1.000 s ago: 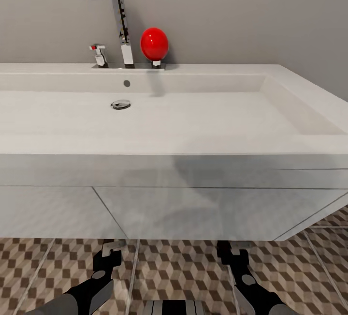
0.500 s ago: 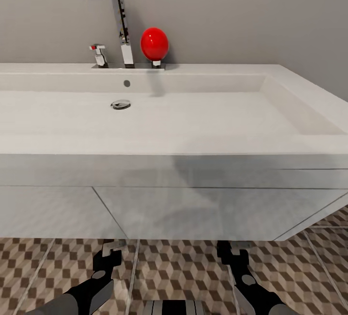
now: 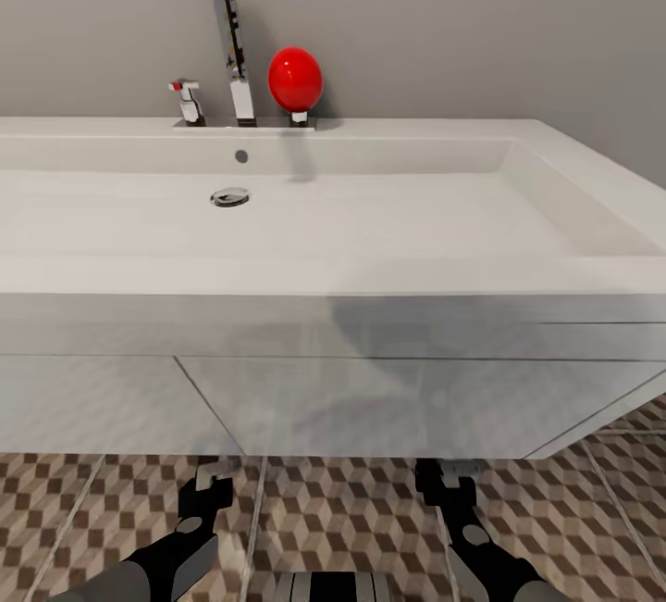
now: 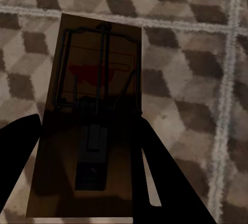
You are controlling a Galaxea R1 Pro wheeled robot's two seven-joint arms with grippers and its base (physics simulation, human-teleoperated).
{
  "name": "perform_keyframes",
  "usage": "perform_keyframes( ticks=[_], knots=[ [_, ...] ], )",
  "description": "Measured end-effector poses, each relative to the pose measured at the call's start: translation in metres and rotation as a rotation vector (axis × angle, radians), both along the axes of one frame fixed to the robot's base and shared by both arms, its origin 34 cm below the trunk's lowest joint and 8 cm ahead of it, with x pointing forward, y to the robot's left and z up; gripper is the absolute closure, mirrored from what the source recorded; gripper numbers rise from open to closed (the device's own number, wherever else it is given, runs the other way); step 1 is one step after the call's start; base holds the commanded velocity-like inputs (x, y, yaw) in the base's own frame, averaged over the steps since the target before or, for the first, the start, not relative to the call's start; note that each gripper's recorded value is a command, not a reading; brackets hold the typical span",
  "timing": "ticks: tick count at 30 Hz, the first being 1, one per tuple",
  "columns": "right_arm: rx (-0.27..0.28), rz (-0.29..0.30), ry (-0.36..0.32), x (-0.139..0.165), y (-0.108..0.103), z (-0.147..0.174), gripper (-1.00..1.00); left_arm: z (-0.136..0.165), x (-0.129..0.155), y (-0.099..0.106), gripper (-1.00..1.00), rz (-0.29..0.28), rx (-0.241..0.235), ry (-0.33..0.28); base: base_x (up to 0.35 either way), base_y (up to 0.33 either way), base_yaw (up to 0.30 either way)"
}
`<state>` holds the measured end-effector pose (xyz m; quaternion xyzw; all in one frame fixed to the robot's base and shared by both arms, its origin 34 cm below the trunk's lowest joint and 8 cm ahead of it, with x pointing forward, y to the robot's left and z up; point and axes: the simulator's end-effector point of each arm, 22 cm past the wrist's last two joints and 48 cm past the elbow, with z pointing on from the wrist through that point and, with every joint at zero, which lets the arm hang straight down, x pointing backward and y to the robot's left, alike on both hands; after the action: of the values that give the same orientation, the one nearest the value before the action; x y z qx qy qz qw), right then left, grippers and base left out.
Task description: Take the four mousetraps from the cabinet in the bathroom and place them on the bathroom floor. Make sure all four end up on the same floor surface, and ensure that at least two of them are either under or directly next to the same bathroom sink.
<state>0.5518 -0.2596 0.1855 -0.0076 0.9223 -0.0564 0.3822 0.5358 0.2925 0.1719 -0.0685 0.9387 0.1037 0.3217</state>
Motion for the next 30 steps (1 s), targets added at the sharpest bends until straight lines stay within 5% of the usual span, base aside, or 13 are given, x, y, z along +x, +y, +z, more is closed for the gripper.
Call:
perform_keyframes(
  ticks=[30],
  knots=[
    [-0.001, 0.0, 0.054, -0.018, 0.0, -0.026, 1.0, -0.024, -0.018, 0.0, 1.0, 0.006, 0.007, 0.053, 0.0, 0.0, 0.0]
  ],
)
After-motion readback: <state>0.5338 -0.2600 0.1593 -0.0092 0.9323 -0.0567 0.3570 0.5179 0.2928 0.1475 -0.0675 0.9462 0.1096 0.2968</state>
